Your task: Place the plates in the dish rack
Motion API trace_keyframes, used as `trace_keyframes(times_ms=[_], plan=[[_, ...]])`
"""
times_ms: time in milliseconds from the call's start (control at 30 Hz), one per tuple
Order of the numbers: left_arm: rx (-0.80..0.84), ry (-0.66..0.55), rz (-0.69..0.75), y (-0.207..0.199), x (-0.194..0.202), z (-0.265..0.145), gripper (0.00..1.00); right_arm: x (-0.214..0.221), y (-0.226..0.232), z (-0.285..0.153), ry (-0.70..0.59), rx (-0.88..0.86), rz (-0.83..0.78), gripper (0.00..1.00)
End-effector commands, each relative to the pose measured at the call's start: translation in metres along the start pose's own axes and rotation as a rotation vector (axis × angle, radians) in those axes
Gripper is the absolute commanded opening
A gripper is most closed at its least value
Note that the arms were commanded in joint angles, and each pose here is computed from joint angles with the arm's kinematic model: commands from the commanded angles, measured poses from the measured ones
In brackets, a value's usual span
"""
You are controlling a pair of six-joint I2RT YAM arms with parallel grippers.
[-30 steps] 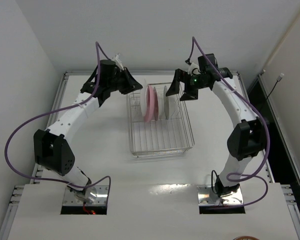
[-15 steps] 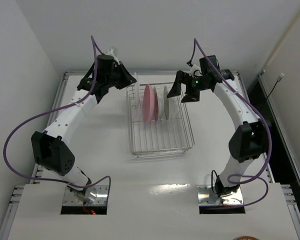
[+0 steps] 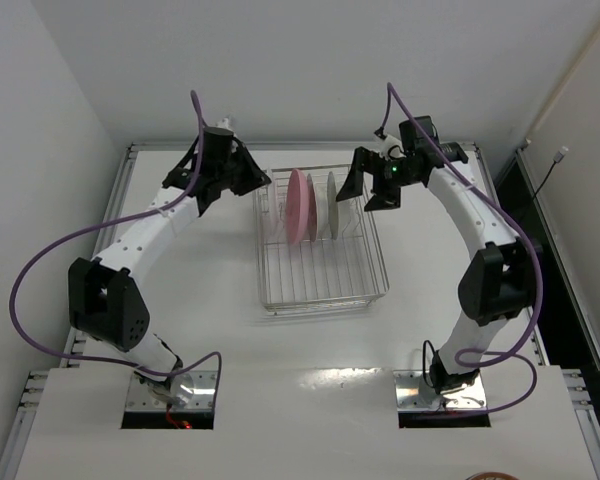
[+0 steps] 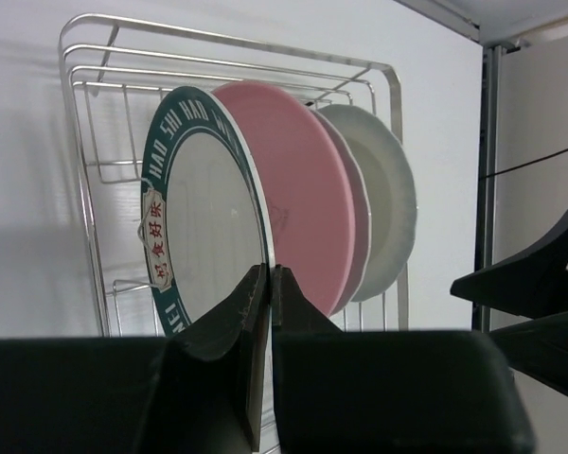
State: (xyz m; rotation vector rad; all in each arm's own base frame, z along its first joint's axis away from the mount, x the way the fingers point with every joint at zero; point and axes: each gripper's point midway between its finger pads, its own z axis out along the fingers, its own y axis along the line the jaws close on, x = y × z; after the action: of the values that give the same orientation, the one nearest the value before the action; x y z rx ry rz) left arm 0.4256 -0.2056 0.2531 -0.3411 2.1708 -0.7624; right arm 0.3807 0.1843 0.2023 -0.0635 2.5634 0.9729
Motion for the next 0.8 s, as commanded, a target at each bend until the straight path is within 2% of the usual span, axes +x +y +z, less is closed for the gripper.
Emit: trace_keyframes(times_ms=[0,167,233,267,367,400,433,500,600,700,767], plan=[[0.075,-0.098,-0.003,-0.021,-0.024,-0.014,0.00,-0.007,0.015,-0.018,-0.053,-0.030,-0.056,1.00],[0.069,-0.063,-0.024,-0.016,-0.014,-0.006,0.00,-0.005,0.017,-0.022,-0.061,-0.032,-0.071,1.00],[0.076,-0.072,-0.013,-0.020,-0.018,-0.008,0.11,-0.001,0.014,-0.021,-0.046,-0.028,-0.060,1.00],[0.094,-0.074,0.002,-0.025,-0.021,-0.010,0.22,-0.001,0.014,-0.021,-0.046,-0.028,-0.060,1.00],[0.149,-0.092,0.011,-0.040,-0.030,-0.015,0.39,-0.001,0.014,-0.021,-0.046,-0.028,-0.060,1.00],[0.179,-0.105,0.017,-0.049,-0.036,-0.019,0.49,-0.001,0.014,-0.021,-0.046,-0.028,-0.060,1.00],[0.187,-0.113,0.019,-0.053,-0.039,-0.021,0.53,-0.001,0.014,-0.021,-0.046,-0.028,-0.060,1.00],[0.220,-0.114,0.026,-0.063,-0.043,-0.026,0.58,-0.001,0.014,-0.021,-0.046,-0.028,-0.060,1.00],[0.246,-0.172,0.046,-0.080,-0.065,-0.045,0.58,-0.005,0.007,-0.024,-0.065,0.032,-0.058,1.00],[0.249,-0.299,0.107,-0.096,-0.097,-0.079,0.58,-0.009,-0.002,-0.029,-0.080,0.104,-0.050,1.00],[0.142,-0.399,0.122,-0.079,-0.113,-0.100,0.64,-0.012,-0.009,-0.040,-0.098,0.166,-0.049,1.00]])
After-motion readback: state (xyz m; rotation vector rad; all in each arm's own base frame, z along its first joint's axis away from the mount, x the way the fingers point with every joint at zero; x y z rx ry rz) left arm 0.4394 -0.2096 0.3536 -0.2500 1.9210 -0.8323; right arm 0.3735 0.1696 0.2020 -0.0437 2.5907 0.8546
